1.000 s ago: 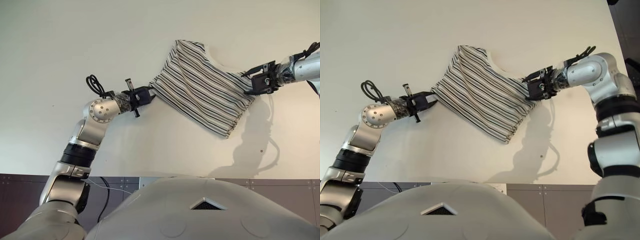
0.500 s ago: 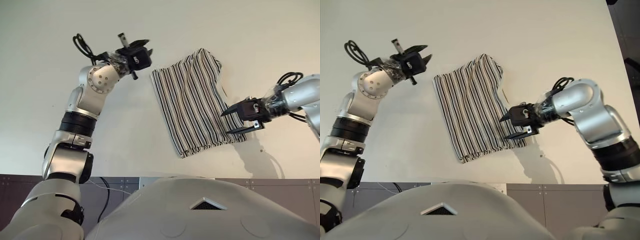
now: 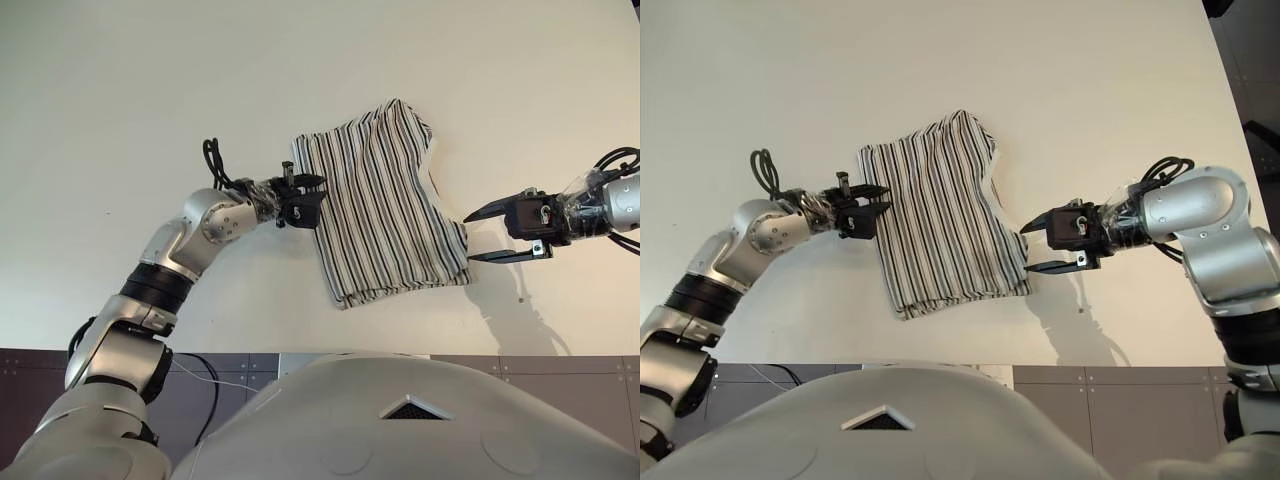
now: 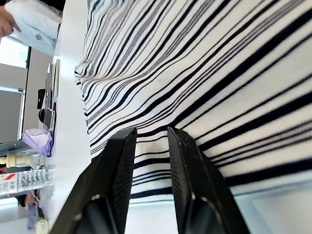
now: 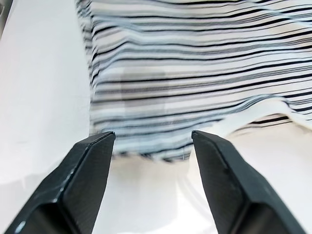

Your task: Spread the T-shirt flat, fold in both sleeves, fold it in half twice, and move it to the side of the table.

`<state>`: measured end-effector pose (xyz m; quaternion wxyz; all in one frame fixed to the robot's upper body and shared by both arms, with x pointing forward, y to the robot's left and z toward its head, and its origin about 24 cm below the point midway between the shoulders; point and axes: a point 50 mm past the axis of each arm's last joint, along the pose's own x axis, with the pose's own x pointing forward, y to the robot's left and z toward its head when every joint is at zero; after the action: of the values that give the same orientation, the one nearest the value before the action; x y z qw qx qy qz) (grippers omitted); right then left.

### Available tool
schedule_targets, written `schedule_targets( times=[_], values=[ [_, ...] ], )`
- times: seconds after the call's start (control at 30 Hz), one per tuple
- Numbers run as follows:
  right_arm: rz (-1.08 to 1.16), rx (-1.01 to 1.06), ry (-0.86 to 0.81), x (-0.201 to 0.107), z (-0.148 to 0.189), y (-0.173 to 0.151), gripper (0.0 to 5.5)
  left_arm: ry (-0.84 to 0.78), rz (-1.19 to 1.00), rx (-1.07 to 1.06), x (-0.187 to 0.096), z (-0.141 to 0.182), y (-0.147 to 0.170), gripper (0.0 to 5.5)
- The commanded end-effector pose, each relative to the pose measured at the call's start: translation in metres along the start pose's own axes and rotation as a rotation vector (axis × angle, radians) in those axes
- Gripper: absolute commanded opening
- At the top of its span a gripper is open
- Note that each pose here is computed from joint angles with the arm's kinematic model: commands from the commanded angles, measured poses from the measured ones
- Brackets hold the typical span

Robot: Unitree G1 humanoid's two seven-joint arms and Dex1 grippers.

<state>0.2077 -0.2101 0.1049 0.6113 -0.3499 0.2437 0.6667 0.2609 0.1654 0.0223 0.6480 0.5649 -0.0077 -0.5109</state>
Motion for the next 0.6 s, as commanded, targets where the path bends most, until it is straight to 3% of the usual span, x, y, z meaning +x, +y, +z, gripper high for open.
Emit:
schedule_targets(
  times=[0.03,0.17,0.27,0.4,0.47,0.6],
  values=[
    [-0.055,-0.127,0.012,-0.002,0.002,0.003,2.91,-0.021,-0.030,0.074,-0.005,-0.013,0.011,1.18],
    [-0.213,-0.257,-0.057,-0.004,0.002,0.010,2.91,-0.168,0.186,-0.096,-0.019,0.006,0.047,1.18],
    [-0.234,-0.287,-0.115,0.004,-0.004,0.042,2.91,-0.181,0.294,-0.150,-0.056,0.023,0.051,1.18],
    [-0.203,-0.305,-0.101,0.023,-0.019,0.083,3.52,-0.152,0.154,-0.185,-0.095,0.056,-0.012,1.57],
    [-0.228,-0.307,-0.096,0.030,-0.023,0.087,3.65,-0.120,0.053,-0.182,-0.105,0.064,-0.049,1.96],
    [-0.322,-0.400,-0.066,0.043,-0.026,0.076,3.65,-0.107,-0.028,-0.124,-0.112,0.074,-0.088,1.96]
  ],
)
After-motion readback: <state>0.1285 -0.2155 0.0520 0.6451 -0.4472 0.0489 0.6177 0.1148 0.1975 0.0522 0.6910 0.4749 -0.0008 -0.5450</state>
